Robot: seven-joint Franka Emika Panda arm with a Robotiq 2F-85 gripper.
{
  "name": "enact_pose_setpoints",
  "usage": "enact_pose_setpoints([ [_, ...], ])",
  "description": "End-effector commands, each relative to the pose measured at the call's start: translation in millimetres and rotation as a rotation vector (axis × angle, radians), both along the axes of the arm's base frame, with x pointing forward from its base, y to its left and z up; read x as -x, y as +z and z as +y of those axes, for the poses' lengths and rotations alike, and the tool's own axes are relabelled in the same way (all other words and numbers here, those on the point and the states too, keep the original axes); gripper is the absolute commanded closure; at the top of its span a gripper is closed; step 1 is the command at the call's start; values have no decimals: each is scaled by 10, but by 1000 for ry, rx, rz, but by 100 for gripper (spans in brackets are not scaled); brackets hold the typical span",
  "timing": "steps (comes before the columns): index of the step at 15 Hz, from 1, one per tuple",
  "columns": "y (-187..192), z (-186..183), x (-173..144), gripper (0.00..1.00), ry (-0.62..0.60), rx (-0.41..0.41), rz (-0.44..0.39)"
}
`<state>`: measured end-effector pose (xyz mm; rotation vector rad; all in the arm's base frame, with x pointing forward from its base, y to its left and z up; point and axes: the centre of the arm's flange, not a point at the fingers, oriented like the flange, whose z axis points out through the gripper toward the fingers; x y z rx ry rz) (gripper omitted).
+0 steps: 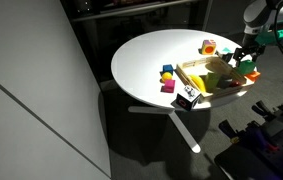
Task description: Pick up the green block and put it on the orange block and the tray
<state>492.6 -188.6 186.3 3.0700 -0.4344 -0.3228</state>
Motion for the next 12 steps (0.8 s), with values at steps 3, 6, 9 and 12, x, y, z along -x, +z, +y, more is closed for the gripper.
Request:
enact_pose_setpoints([
  [3, 267, -16, 69, 0, 12, -25, -65],
  [6, 419, 16, 21, 0, 13, -29, -97],
  [9, 567, 83, -59, 0, 23, -26, -91],
  [12, 620, 226, -160, 0, 55, -41, -63],
])
